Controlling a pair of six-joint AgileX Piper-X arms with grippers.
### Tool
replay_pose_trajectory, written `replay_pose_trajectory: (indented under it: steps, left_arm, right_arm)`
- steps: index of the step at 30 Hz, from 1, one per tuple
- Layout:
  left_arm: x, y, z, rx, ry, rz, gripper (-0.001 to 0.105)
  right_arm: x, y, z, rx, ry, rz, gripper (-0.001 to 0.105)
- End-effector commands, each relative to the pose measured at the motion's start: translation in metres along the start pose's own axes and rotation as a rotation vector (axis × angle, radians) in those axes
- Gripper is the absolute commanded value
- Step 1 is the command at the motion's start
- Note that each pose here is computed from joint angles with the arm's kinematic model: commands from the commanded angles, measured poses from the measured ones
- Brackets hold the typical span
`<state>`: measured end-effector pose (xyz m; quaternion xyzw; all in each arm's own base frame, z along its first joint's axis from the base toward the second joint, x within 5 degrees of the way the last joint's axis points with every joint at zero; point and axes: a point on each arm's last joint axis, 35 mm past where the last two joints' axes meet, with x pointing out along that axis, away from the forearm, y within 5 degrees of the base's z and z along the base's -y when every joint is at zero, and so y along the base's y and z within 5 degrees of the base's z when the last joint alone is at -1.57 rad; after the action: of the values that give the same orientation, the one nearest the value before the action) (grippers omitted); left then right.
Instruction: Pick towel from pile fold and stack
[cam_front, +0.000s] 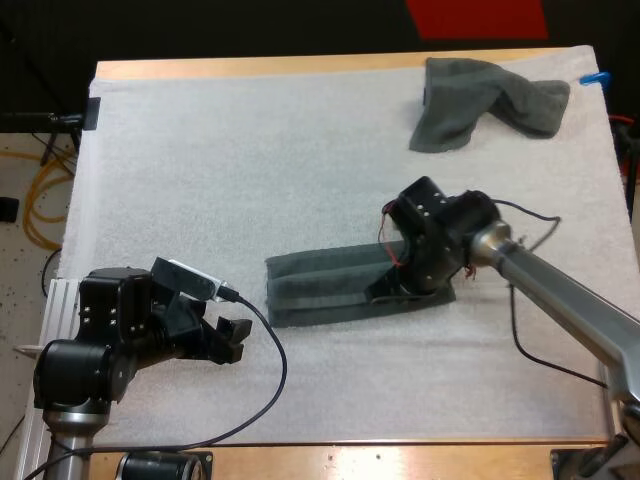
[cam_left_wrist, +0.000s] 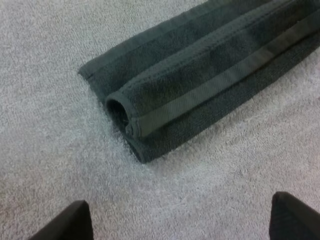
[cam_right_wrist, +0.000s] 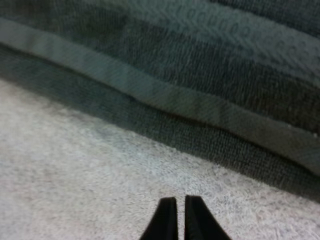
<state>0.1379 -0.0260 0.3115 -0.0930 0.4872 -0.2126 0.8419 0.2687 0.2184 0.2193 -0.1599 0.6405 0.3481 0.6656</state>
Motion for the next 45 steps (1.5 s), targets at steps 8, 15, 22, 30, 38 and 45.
replay_pose_trajectory:
  steps: [8, 15, 22, 30, 38, 45]
  left_arm:
    - [-0.003, -0.002, 0.0, 0.011, -0.007, 0.008, 0.07]
    - [-0.003, -0.002, 0.001, 0.012, -0.008, 0.007, 0.07]
    - [-0.003, -0.002, 0.001, 0.012, -0.008, -0.001, 0.07]
    - [-0.003, -0.002, 0.001, 0.012, -0.008, -0.001, 0.07]
    - [-0.003, -0.002, 0.001, 0.012, -0.008, -0.001, 0.07]
    - [-0.003, -0.002, 0.001, 0.012, -0.008, -0.001, 0.07]
  right_arm:
    - [0.034, -0.004, 0.009, -0.004, 0.097, 0.07, 0.0]
    - [0.055, 0.0, 0.017, -0.048, 0.077, 0.081, 0.0]
    - [0.068, -0.003, 0.023, -0.031, 0.056, 0.077, 0.0]
    - [0.082, -0.007, 0.024, -0.02, 0.08, 0.071, 0.0]
    - [0.081, -0.014, 0.038, -0.05, -0.035, -0.114, 0.0]
    - [0.057, -0.012, 0.071, -0.02, -0.245, -0.182, 0.0]
